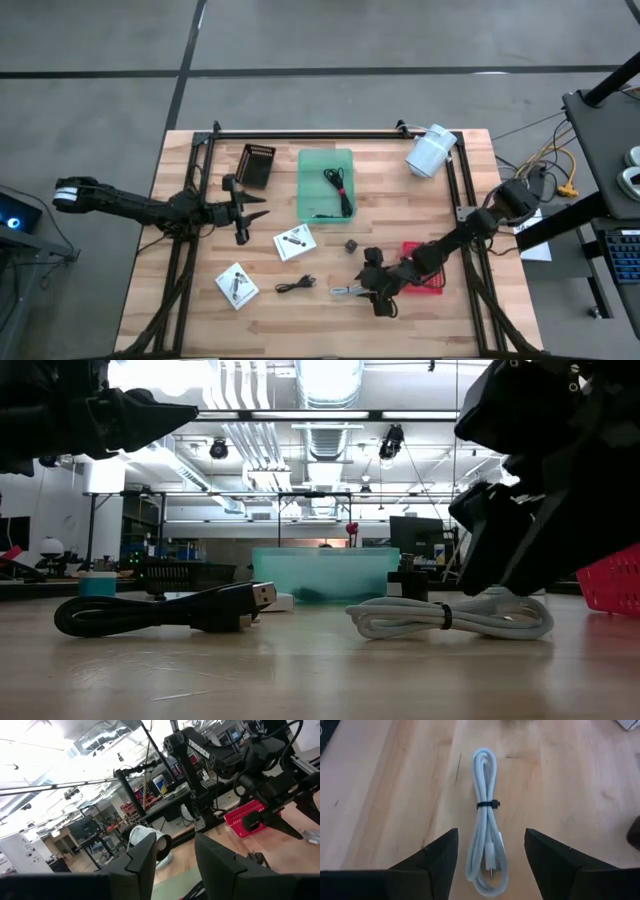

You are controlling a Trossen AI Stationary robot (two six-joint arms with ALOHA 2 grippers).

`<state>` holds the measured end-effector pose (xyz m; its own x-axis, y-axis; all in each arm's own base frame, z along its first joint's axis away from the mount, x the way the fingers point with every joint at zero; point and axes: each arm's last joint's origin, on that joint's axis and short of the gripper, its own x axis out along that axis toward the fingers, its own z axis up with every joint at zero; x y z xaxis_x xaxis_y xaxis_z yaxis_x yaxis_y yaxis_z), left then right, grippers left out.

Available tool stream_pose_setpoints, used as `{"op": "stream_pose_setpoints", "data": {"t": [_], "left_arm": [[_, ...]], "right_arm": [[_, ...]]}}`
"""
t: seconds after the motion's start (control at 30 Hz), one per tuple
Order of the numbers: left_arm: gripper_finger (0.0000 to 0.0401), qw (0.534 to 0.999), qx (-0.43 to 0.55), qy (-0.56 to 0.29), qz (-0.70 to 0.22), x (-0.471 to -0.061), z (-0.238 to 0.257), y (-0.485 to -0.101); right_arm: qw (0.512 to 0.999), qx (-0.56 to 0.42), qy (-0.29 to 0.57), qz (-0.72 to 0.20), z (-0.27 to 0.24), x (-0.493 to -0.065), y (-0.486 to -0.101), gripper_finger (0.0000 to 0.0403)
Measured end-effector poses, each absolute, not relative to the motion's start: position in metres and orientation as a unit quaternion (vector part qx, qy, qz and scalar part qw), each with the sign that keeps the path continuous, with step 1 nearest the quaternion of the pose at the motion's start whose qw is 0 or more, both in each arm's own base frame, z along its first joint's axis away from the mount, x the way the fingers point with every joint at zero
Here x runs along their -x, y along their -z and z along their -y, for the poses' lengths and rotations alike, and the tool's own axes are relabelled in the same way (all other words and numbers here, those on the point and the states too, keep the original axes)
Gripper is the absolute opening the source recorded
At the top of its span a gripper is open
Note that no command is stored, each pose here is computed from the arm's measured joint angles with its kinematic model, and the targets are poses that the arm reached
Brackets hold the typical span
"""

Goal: Pick and place items into bin
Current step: Put the white charger cable into the green bin

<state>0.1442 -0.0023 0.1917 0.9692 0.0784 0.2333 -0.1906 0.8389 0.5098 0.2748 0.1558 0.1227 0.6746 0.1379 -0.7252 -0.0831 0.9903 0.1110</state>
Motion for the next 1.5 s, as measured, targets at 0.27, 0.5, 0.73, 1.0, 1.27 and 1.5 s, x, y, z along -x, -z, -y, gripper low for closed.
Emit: {"op": "stream_pose_setpoints", "data": {"t": [0.27, 0.5, 0.73, 1.0, 1.27, 1.5], "left_arm": [[0.0118, 0.953, -0.275, -0.071, 0.102, -0.144, 0.002, -0.192], [0.0118, 0.954, -0.273, -0.07, 0.103, -0.144, 0.002, -0.192], [0.0118, 0.987, -0.099, -0.052, 0.118, -0.144, 0.002, -0.193], [0.0118, 0.989, -0.056, -0.067, 0.121, -0.143, 0.001, -0.194], [0.0118, 0.989, -0.056, -0.068, 0.121, -0.143, 0.001, -0.194], [0.0118, 0.989, -0.056, -0.068, 0.121, -0.143, 0.001, -0.194]], "right_arm": [[0.906, -0.041, -0.047, -0.418, -0.156, -0.275, -0.11, 0.0192], [0.906, -0.034, -0.037, -0.421, -0.156, -0.276, -0.104, 0.0151], [0.907, -0.034, -0.038, -0.419, -0.156, -0.276, -0.104, 0.0062], [0.913, -0.008, -0.04, -0.405, -0.156, -0.278, -0.105, 0.003], [0.952, 0.078, 0.034, -0.295, -0.146, -0.293, -0.123, 0.0031], [0.96, 0.093, 0.182, -0.192, -0.11, -0.316, -0.143, 0.0032]]}}
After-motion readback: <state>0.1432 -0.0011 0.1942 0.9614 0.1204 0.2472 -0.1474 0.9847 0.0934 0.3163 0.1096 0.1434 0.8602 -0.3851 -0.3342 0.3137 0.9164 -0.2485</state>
